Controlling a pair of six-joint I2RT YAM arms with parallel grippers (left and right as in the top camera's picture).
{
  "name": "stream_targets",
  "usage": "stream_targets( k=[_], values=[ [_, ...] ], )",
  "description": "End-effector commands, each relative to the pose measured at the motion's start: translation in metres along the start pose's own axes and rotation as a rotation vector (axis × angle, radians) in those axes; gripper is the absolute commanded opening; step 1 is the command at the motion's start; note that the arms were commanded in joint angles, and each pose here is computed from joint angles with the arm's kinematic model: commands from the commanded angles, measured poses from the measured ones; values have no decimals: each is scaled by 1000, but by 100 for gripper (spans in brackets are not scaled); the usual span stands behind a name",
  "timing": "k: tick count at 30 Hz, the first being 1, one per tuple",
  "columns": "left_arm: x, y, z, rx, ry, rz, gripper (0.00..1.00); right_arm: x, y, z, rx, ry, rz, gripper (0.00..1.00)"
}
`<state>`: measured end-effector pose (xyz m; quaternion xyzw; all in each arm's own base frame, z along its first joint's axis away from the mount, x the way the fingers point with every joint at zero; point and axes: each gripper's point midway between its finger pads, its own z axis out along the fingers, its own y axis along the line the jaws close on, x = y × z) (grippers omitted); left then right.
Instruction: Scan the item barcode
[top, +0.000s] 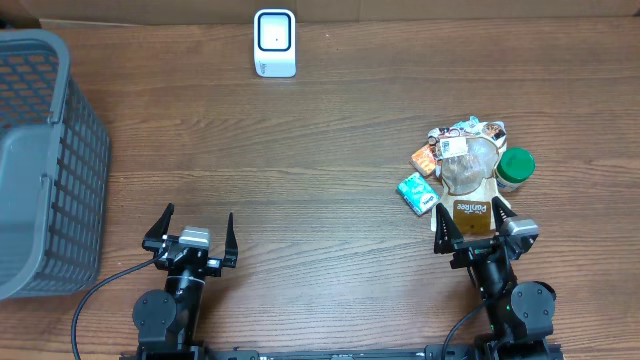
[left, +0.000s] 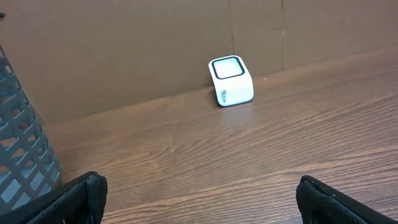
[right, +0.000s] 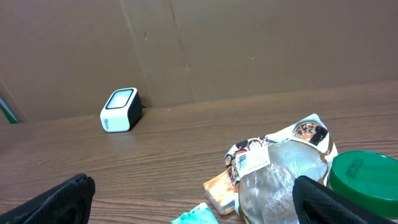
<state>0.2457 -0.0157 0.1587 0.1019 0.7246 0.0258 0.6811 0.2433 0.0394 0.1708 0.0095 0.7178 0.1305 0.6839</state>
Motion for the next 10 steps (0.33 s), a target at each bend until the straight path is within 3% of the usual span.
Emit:
stream_targets(
  k=[1, 10],
  values=[
    [0, 2, 0, -8, -4, -14, 100, 0, -1, 0, -1, -9, -1, 100],
    [0, 2, 0, -8, -4, -14, 100, 0, -1, 0, 0, -9, -1, 100]
  ],
)
